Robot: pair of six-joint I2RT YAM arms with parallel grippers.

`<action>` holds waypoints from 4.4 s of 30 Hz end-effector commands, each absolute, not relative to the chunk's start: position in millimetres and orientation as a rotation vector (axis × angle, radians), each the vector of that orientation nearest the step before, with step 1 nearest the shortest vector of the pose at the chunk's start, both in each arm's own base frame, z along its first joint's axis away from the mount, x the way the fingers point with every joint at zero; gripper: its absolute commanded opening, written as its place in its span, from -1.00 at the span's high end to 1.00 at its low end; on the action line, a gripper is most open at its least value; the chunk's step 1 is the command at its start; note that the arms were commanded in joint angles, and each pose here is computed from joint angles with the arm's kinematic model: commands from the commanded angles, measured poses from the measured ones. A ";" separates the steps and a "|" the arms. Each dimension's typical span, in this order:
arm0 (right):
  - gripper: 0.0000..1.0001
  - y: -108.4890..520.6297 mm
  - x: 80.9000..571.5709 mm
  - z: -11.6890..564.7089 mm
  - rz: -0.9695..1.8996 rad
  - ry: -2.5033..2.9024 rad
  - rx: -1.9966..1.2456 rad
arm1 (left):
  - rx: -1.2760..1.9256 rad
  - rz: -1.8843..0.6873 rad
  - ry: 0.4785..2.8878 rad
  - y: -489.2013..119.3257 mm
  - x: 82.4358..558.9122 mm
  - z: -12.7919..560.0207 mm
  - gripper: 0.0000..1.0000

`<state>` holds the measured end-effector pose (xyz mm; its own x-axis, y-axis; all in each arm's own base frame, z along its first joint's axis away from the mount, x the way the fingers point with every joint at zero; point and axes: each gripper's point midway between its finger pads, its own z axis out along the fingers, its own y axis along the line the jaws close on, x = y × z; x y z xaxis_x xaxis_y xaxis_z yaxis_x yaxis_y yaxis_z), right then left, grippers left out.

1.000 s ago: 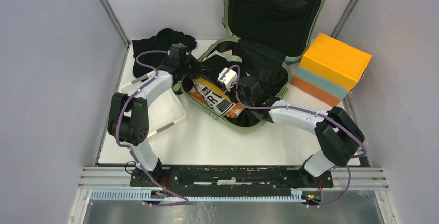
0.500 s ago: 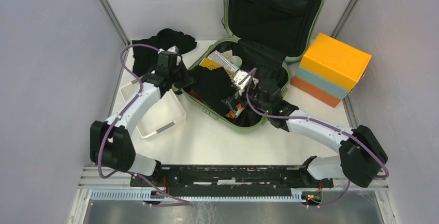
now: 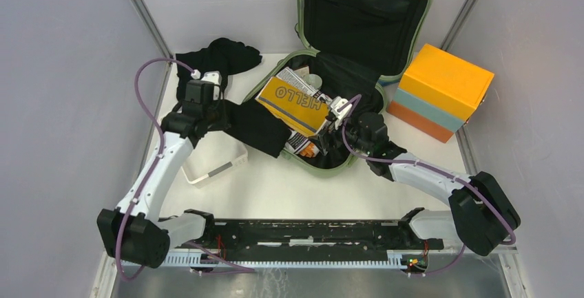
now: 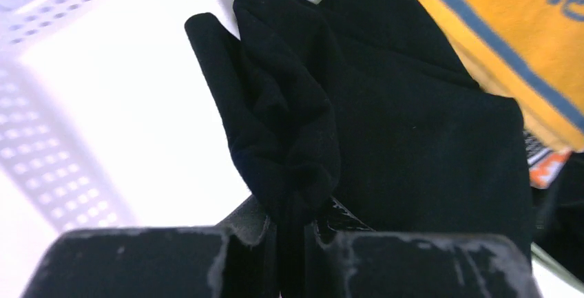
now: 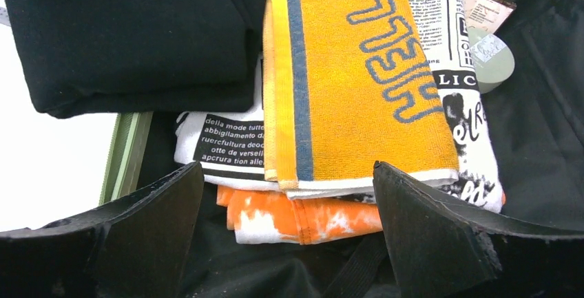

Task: Open, take out, and arrange the luggage
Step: Place the clothes in the bin.

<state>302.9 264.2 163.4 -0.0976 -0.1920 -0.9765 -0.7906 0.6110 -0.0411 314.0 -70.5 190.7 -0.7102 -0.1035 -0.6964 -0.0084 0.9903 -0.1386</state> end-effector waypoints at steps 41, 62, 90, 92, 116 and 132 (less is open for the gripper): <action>-0.96 272.9 290.0 189.7 0.746 1.506 -0.793 | 0.116 0.779 2.246 122.8 410.4 143.9 0.96; -0.96 273.2 287.5 191.0 0.755 1.495 -0.797 | 0.154 0.786 2.284 132.0 459.7 119.1 0.28; -0.96 273.2 285.0 187.9 0.765 1.494 -0.798 | -0.403 -0.103 2.469 43.9 402.3 89.3 -0.20; -0.96 272.8 285.1 186.0 0.763 1.498 -0.798 | -0.439 -0.061 2.498 50.2 402.1 78.6 -0.20; -0.96 276.0 285.5 183.7 0.779 1.503 -0.807 | -0.358 0.016 2.762 47.0 341.9 34.8 0.83; -0.96 278.3 285.9 206.2 0.765 1.450 -0.839 | -0.292 -0.073 2.356 28.6 357.3 166.9 0.25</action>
